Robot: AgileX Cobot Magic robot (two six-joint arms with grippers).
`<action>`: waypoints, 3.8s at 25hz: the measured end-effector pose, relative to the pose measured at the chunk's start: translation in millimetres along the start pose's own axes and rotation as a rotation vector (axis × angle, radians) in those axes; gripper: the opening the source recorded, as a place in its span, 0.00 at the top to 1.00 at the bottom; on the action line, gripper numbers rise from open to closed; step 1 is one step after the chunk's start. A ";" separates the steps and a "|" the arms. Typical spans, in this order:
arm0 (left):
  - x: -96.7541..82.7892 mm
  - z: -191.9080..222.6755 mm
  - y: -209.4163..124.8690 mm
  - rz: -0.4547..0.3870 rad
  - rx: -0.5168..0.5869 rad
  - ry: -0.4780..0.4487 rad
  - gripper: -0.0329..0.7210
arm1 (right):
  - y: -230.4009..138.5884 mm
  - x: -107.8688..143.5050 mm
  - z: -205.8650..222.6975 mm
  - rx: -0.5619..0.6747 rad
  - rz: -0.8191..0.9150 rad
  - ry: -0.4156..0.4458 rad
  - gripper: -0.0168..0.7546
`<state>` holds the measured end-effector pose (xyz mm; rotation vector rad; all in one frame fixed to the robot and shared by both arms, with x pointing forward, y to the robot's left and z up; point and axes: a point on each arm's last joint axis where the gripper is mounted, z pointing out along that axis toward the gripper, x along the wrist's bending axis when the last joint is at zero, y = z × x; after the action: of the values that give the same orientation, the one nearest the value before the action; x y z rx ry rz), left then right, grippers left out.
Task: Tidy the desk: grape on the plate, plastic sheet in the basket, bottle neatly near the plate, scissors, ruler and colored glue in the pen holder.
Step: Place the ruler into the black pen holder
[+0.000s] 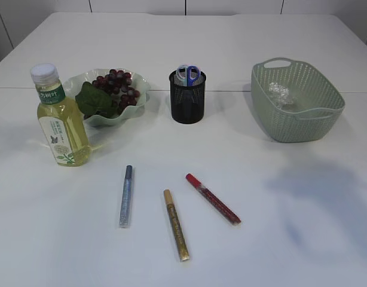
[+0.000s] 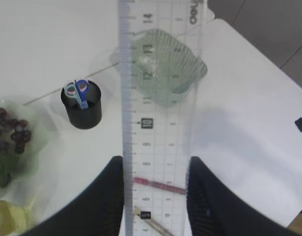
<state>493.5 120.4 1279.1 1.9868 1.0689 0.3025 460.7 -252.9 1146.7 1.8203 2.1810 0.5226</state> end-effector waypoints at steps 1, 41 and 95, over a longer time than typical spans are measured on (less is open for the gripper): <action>0.9 2.3 -6.2 0.000 0.024 0.002 0.58 | 0.0 0.0 0.0 0.000 0.000 0.000 0.51; 65.5 205.3 -104.6 0.048 -0.536 0.185 0.58 | 0.0 0.3 0.0 0.000 0.001 0.004 0.51; 121.5 349.0 -83.6 -0.005 -0.612 0.241 0.58 | 0.1 -4.8 -0.1 0.000 -0.018 -0.053 0.51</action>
<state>710.8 42.6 978.5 1.4201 0.9769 0.7817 461.6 -257.6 1146.6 1.7923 2.1601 0.4658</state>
